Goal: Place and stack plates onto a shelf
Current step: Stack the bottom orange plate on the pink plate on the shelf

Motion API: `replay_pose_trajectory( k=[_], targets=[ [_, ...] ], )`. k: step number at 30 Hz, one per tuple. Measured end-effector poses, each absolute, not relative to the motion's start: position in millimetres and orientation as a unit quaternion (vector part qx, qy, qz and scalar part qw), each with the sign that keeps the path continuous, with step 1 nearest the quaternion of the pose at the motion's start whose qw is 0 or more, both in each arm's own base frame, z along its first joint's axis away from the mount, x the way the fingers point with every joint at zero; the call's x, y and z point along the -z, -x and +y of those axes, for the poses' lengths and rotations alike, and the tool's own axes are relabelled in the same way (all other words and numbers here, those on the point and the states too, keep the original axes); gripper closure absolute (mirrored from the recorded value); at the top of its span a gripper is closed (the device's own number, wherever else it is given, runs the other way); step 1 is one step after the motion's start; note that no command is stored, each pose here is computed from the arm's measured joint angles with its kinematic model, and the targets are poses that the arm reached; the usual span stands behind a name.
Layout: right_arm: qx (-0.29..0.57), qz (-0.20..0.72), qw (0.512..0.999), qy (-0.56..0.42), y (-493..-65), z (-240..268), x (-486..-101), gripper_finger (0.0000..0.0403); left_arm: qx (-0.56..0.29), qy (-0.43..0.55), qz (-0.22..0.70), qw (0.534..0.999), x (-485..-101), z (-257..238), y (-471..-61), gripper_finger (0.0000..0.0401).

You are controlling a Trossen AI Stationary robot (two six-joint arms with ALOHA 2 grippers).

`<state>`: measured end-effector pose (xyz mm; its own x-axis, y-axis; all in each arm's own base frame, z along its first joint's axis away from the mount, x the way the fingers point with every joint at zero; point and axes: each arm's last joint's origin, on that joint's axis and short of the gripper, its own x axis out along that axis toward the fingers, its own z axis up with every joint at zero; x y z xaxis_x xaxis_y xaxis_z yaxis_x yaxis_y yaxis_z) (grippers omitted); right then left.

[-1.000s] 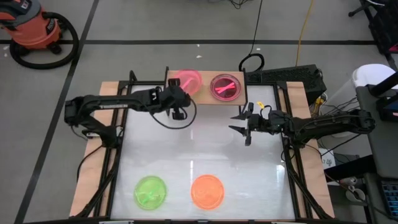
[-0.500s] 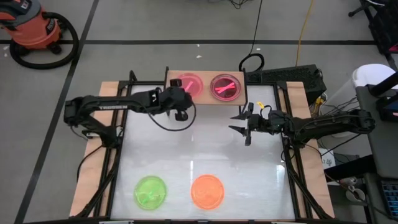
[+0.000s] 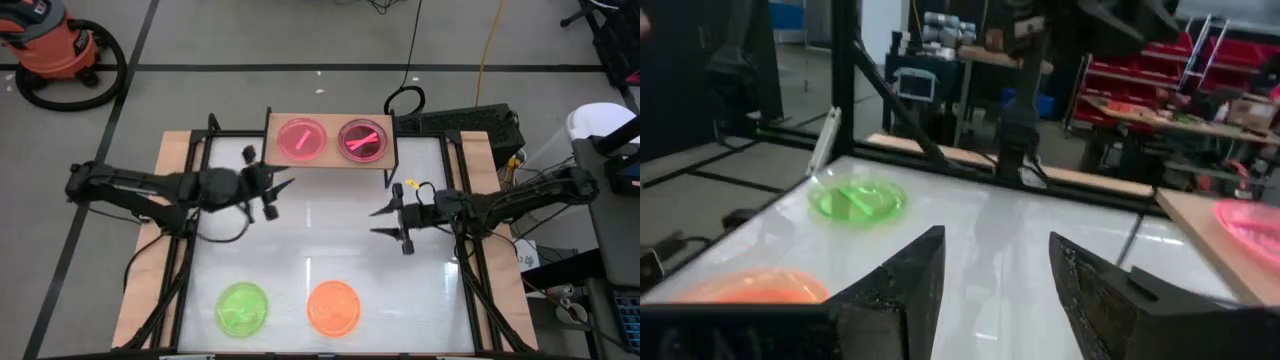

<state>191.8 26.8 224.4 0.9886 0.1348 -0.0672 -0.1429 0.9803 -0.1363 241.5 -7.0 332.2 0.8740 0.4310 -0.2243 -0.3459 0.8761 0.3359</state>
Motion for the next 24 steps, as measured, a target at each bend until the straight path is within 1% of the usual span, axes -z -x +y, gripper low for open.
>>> replay_pose_trajectory(
  k=[2,4,8,11,14,18,21,24],
  targets=[
    [-0.083,0.034,0.994,0.07,-194,37,-225,0.0241,-0.194,-0.121,0.094,0.969,-324,-15,-231,0.0247],
    [-0.102,0.061,0.991,0.057,-198,48,-218,0.0241,-0.184,-0.105,0.052,0.976,-313,-21,-223,0.0247],
    [-0.123,0.117,0.985,0.018,-206,70,-199,0.0241,-0.178,-0.086,-0.009,0.98,-294,-24,-211,0.0247],
    [-0.131,0.163,0.978,-0.014,-212,85,-179,0.0241,-0.169,-0.079,-0.015,0.982,-280,-26,-208,0.0247],
    [-0.136,0.198,0.97,-0.033,-219,94,-158,0.0241,-0.167,-0.086,-0.016,0.982,-276,-27,-207,0.0247],
    [-0.1,0.245,0.961,-0.076,-227,93,-133,0.0241,-0.172,-0.093,-0.022,0.981,-277,-25,-208,0.0247],
    [-0.111,0.249,0.953,-0.133,-233,93,-124,0.0241,-0.172,-0.087,-0.028,0.981,-279,-25,-207,0.0247],
    [-0.141,0.24,0.947,-0.162,-240,98,-120,0.0241,-0.169,-0.085,-0.027,0.982,-278,-26,-207,0.0247]
  ],
)
